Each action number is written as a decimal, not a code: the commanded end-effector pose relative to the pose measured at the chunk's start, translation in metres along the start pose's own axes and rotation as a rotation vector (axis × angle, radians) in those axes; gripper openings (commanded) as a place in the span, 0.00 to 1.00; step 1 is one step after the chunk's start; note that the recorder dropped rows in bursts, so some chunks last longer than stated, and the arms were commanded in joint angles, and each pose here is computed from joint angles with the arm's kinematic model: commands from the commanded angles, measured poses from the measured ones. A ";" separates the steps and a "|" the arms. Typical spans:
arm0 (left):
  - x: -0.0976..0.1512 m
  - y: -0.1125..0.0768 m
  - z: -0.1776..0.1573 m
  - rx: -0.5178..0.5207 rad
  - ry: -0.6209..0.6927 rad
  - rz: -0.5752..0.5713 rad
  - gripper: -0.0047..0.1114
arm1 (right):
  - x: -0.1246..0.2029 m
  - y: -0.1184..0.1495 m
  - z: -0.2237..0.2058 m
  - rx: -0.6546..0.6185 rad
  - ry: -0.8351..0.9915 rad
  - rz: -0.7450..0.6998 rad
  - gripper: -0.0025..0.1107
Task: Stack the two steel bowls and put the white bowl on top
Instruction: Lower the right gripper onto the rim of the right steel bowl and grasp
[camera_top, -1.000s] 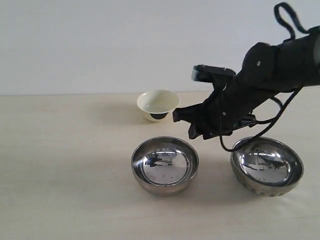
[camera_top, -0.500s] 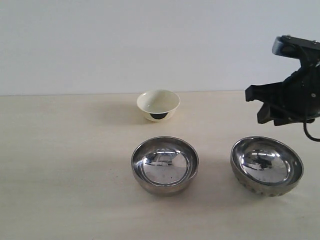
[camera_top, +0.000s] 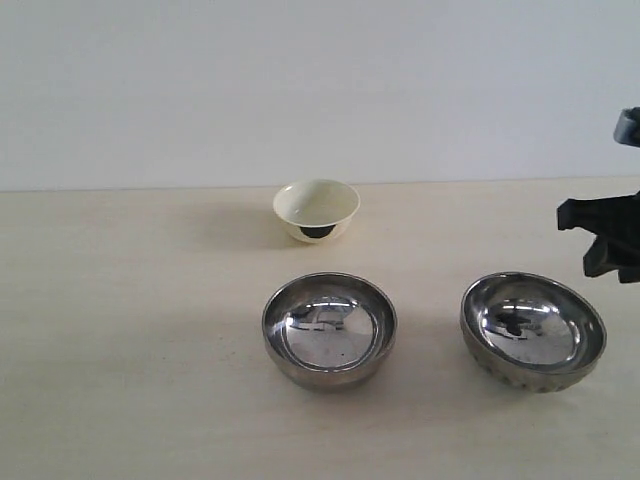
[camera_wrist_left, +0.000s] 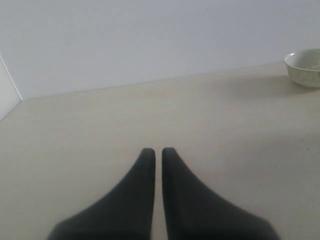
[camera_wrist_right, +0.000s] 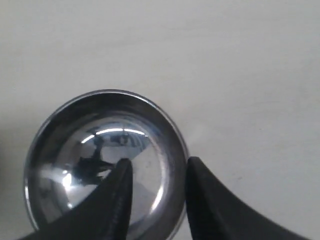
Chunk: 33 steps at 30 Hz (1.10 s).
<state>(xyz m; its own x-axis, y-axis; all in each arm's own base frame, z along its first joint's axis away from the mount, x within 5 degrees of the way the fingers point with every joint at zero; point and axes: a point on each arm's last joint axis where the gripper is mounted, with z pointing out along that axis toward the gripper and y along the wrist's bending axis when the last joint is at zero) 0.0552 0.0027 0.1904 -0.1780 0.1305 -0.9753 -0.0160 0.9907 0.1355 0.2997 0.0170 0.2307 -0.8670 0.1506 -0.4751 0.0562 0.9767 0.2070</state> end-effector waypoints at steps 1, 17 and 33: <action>0.000 0.000 0.000 -0.001 -0.008 -0.019 0.07 | 0.005 -0.019 0.000 0.035 0.021 0.002 0.30; 0.000 0.000 0.000 -0.001 -0.008 -0.019 0.07 | 0.024 -0.031 0.065 0.012 0.107 0.046 0.30; 0.000 0.000 0.000 -0.001 -0.008 -0.019 0.07 | 0.030 -0.032 0.078 -0.001 0.162 0.051 0.02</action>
<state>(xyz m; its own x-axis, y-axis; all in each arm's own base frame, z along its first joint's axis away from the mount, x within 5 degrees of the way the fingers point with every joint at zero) 0.0552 0.0027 0.1904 -0.1780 0.1305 -0.9753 -0.0160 0.9907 0.1355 0.3127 0.0019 0.1447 -0.9236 0.1855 -0.3355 0.1146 0.9687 0.2203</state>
